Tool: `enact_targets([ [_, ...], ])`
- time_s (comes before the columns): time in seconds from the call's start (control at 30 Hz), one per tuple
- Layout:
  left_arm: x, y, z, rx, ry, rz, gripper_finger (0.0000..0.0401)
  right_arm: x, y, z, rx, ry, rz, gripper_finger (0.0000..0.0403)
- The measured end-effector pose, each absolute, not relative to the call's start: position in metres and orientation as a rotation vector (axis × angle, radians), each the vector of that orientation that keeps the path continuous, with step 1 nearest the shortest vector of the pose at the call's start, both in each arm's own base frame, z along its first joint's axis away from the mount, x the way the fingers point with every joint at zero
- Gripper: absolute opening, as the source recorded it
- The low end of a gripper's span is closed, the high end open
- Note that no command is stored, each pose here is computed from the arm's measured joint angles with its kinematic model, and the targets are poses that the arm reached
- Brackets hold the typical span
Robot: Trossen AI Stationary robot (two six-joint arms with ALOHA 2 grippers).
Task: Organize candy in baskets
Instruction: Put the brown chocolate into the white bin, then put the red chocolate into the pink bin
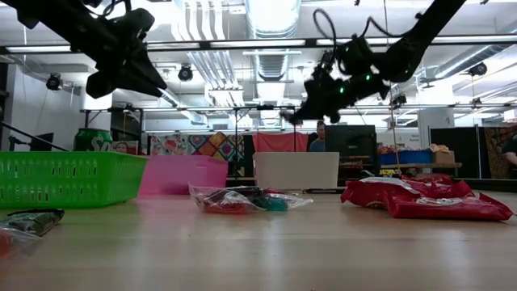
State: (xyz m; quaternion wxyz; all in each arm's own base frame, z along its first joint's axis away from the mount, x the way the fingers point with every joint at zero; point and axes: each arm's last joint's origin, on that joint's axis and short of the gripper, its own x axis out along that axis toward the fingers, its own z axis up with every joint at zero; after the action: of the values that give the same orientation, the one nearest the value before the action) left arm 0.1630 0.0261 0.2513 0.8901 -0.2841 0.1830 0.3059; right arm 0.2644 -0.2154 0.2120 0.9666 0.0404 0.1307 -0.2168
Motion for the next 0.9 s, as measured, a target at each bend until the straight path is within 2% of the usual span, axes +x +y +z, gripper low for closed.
enact_targets([
  [0.23, 0.162, 0.028, 0.252, -0.523, 0.371, 0.682, 0.0076, 0.269, -0.223, 0.19, 0.003, 0.361, -0.485, 0.0021],
  [0.53, 0.167, 0.027, 0.247, -0.398, 0.439, 0.656, 0.0076, 0.273, -0.225, 0.17, 0.058, 0.444, -0.474, 0.0108],
  [0.73, 0.176, 0.018, 0.247, -0.383, 0.449, 0.524, 0.0076, 0.268, -0.216, 0.186, 0.227, 0.43, -0.489, 0.0158],
  [0.9, 0.189, -0.002, 0.249, -0.415, 0.417, 0.355, 0.0076, 0.268, -0.191, 0.209, 0.384, 0.417, -0.376, 0.0171],
])
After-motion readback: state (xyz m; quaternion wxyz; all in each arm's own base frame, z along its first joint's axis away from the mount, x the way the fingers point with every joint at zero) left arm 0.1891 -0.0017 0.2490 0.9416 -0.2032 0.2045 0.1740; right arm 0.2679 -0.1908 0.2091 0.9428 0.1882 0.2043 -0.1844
